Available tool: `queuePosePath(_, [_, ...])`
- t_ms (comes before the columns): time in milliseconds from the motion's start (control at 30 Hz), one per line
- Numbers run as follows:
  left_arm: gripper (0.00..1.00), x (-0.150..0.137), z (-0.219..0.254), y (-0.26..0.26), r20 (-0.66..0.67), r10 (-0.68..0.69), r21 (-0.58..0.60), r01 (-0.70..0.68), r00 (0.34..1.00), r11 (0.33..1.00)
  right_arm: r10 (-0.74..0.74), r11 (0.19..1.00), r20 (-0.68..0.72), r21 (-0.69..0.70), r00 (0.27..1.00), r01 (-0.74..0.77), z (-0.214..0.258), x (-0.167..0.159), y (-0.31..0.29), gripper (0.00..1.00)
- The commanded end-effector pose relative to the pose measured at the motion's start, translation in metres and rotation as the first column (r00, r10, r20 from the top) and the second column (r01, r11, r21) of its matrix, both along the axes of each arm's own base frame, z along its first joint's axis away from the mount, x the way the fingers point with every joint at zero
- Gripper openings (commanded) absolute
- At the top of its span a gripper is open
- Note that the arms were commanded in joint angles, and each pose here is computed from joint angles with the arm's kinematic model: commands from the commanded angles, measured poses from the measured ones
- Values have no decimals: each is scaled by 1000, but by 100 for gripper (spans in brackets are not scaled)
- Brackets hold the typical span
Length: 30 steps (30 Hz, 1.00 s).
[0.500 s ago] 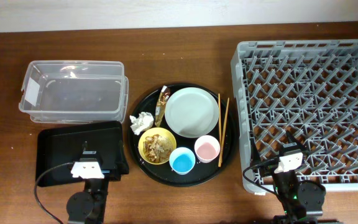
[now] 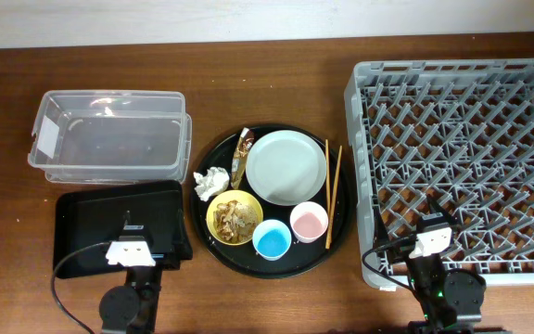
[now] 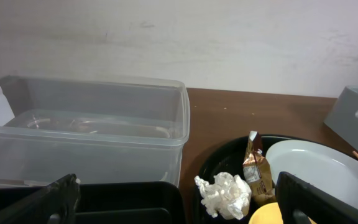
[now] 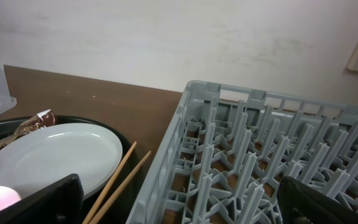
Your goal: Sort waste into correct bins and load items into the dishwasher rack
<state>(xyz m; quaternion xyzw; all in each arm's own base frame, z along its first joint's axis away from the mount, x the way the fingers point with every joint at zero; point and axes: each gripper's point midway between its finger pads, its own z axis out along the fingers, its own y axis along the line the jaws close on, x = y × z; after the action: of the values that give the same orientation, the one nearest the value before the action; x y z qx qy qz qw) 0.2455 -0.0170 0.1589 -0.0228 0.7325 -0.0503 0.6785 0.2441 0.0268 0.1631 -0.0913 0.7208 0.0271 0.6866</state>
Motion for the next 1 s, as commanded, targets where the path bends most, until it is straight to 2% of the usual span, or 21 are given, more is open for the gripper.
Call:
queuePosePath(0, [100, 0, -2, 1, 0, 7, 16, -7, 1000, 1000, -1, 1000, -4, 4, 1000, 1, -3, 0, -1, 98])
queuePosePath(433, [100, 0, -1, 1, 1, 2, 15, -2, 1000, 1000, 13, 1000, -3, 5, 1000, -13, -2, 0, 2, 98])
queuePosePath(467, [100, -1, -1, -14, -1, -81, 9, 81, 997, 997, 103, 992, -9, 75, 995, -102, -1, -4, 17, 98])
queuePosePath(533, [100, -8, 4, -45, 21, -265, -2, 265, 964, 964, 171, 974, -14, 154, 985, -167, 1, -7, 29, 98])
queuePosePath(567, [99, -10, 9, -52, 43, -306, 0, 306, 951, 952, 243, 958, -6, 159, 970, -239, 3, -12, 41, 98])
queuePosePath(600, [100, -16, 28, -66, 119, -388, 18, 389, 914, 921, 335, 929, 33, 157, 942, -336, 13, -19, 56, 98])
queuePosePath(700, [100, -30, 84, -74, 280, -431, 15, 445, 858, 896, 399, 904, 140, 105, 906, -414, 67, -36, 66, 99])
queuePosePath(767, [100, -37, 108, -73, 260, -430, -3, 446, 864, 895, 382, 911, 147, 105, 912, -399, 99, -45, 64, 98])
queuePosePath(867, [100, -45, 143, -68, 97, -416, -60, 423, 904, 904, 382, 910, -63, 198, 922, -364, 132, -52, 64, 98])
queuePosePath(967, [100, -34, 166, -70, -99, -420, -122, 408, 902, 905, 384, 909, -291, 289, 876, -302, 154, -39, 64, 98])
